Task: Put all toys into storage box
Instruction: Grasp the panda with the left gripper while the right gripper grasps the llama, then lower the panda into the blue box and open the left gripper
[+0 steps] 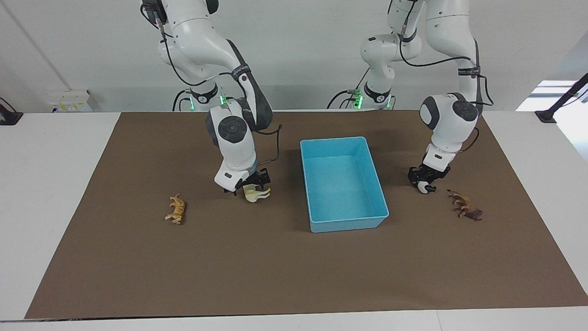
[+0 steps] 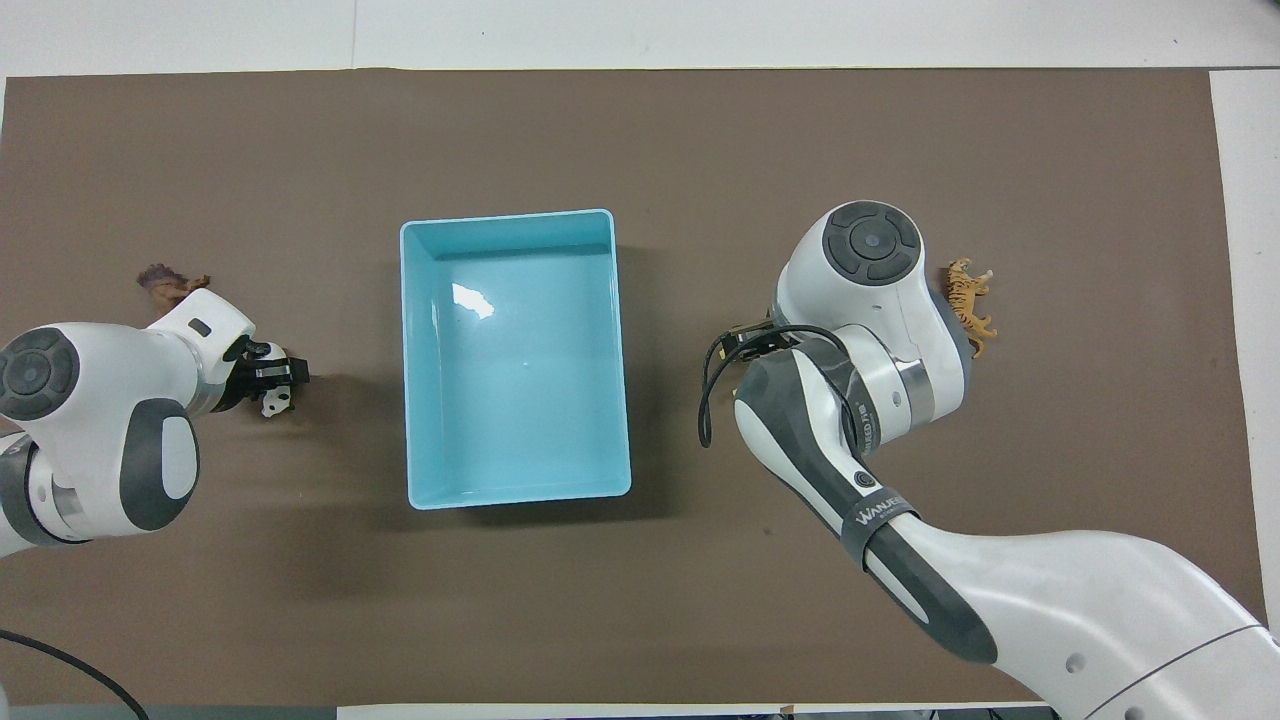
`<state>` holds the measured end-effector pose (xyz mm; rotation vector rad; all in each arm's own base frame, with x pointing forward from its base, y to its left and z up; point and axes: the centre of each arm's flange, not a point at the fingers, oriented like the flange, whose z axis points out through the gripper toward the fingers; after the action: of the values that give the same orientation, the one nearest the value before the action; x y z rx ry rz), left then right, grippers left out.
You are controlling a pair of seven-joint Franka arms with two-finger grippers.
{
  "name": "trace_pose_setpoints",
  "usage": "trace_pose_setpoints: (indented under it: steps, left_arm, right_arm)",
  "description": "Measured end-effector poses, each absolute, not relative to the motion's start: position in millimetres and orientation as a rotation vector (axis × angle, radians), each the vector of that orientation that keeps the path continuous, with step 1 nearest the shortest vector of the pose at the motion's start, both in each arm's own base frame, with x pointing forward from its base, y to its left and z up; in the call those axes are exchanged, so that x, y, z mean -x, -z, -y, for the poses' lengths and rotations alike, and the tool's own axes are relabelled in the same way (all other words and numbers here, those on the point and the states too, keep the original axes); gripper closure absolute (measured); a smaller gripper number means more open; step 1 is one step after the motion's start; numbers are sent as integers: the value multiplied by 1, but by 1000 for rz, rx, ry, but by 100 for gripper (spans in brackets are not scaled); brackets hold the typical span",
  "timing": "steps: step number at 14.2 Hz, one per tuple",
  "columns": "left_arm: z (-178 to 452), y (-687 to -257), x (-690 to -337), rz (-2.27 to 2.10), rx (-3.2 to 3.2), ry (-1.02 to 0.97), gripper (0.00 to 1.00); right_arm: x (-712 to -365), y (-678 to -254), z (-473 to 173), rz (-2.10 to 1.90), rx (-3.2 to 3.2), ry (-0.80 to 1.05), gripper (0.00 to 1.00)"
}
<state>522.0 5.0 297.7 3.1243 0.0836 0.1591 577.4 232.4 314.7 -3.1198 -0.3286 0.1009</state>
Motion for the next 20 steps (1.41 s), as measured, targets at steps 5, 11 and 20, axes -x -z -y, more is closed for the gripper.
trace_pose_setpoints:
  steps: [5, 11, 20]
  left_arm:
    - [4, -382, -570, -120, -3121, -116, 56]
    - [156, -484, -574, -368, -3047, -128, 57]
    - [241, -460, -536, -380, -3057, -55, 6]
  right_arm:
    - [-566, -298, -228, 328, 3116, -68, 0]
    - [-560, -298, -236, 325, 3117, -70, 0]
    - [-553, -283, -235, 280, 3107, 13, 23]
